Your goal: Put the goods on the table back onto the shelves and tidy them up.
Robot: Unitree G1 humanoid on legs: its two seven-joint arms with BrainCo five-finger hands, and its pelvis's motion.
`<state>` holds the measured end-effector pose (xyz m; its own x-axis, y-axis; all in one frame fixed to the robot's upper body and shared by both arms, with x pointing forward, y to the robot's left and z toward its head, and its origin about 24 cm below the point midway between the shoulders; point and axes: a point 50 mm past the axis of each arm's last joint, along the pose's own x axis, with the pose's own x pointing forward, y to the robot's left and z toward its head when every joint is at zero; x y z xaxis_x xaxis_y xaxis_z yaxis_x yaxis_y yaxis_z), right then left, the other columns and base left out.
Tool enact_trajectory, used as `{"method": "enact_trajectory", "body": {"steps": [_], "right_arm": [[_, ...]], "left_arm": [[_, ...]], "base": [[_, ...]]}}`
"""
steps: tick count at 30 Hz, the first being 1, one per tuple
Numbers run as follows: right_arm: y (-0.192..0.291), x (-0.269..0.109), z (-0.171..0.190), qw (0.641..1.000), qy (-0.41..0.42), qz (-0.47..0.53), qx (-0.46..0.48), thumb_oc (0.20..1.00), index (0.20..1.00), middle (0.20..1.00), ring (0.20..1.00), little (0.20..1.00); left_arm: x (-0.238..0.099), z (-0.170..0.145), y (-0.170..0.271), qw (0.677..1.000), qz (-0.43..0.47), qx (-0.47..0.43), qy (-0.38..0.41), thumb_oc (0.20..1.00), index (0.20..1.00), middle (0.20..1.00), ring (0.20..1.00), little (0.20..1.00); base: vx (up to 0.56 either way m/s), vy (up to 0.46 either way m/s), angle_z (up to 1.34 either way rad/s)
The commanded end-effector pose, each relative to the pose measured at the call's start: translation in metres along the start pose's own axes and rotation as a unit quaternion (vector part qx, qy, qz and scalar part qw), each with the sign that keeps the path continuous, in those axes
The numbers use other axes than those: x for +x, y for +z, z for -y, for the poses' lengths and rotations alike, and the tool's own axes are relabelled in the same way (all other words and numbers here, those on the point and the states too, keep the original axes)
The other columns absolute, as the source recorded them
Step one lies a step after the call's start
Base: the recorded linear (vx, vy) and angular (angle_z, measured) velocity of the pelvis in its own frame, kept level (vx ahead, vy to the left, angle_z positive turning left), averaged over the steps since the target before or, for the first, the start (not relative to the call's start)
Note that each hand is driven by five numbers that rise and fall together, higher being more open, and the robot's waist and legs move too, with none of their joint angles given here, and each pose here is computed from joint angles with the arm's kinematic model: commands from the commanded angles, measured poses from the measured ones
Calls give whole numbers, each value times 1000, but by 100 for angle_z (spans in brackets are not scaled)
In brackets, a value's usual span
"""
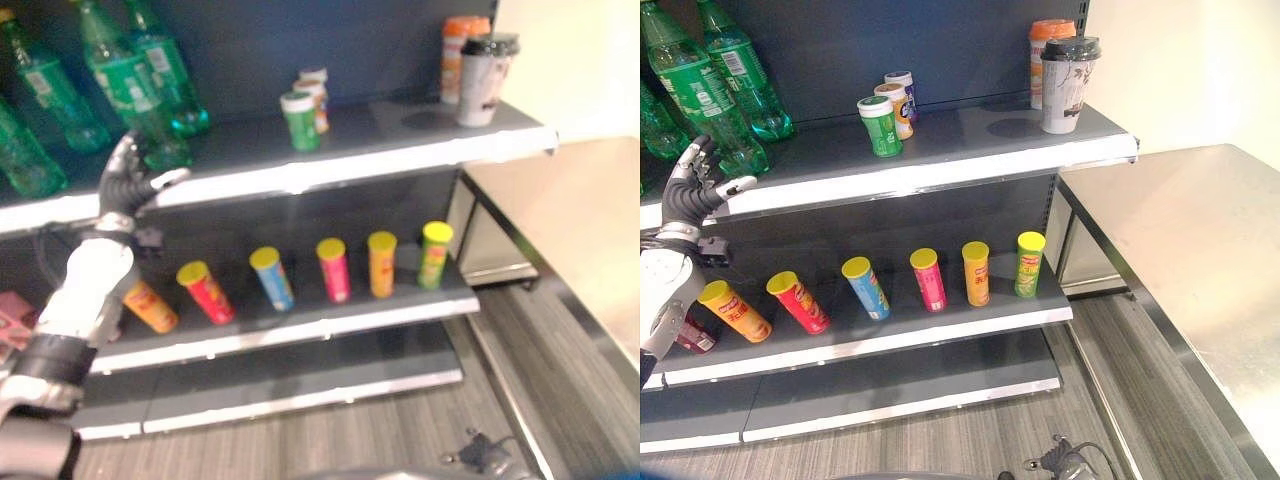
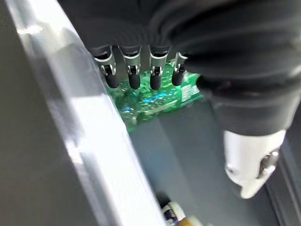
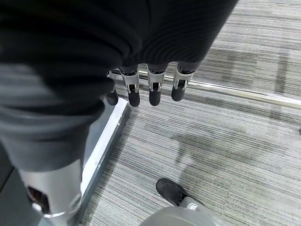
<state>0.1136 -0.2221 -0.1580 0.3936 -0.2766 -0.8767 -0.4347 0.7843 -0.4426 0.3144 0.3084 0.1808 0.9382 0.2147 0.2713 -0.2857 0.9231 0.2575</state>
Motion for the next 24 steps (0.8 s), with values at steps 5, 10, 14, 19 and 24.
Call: {"method": "enact_trajectory", "body": {"steps": [5,10,14,19,24], "right_arm": [[26,0,-8,999,9,32,-11,1000,1000,1000,1000,1000],[26,0,-9,999,9,31,-15,1000,1000,1000,1000,1000],[26,0,-9,999,8,31,-14,1000,1000,1000,1000,1000],[27,0,-10,999,9,30,-12,1000,1000,1000,1000,1000],[29,0,-10,999,9,32,-14,1000,1000,1000,1000,1000]], "left_arm": [[31,7,41,998,66,-17,16,1000,1000,1000,1000,1000],[37,16,43,998,64,-26,12,1000,1000,1000,1000,1000],[40,24,45,997,65,-32,5,1000,1000,1000,1000,1000],[44,36,45,997,59,-42,-4,1000,1000,1000,1000,1000],[49,52,49,997,58,-54,-20,1000,1000,1000,1000,1000]], "base": [[2,-1,-1],[0,0,0],[0,0,0],[0,0,0],[0,0,0]]}}
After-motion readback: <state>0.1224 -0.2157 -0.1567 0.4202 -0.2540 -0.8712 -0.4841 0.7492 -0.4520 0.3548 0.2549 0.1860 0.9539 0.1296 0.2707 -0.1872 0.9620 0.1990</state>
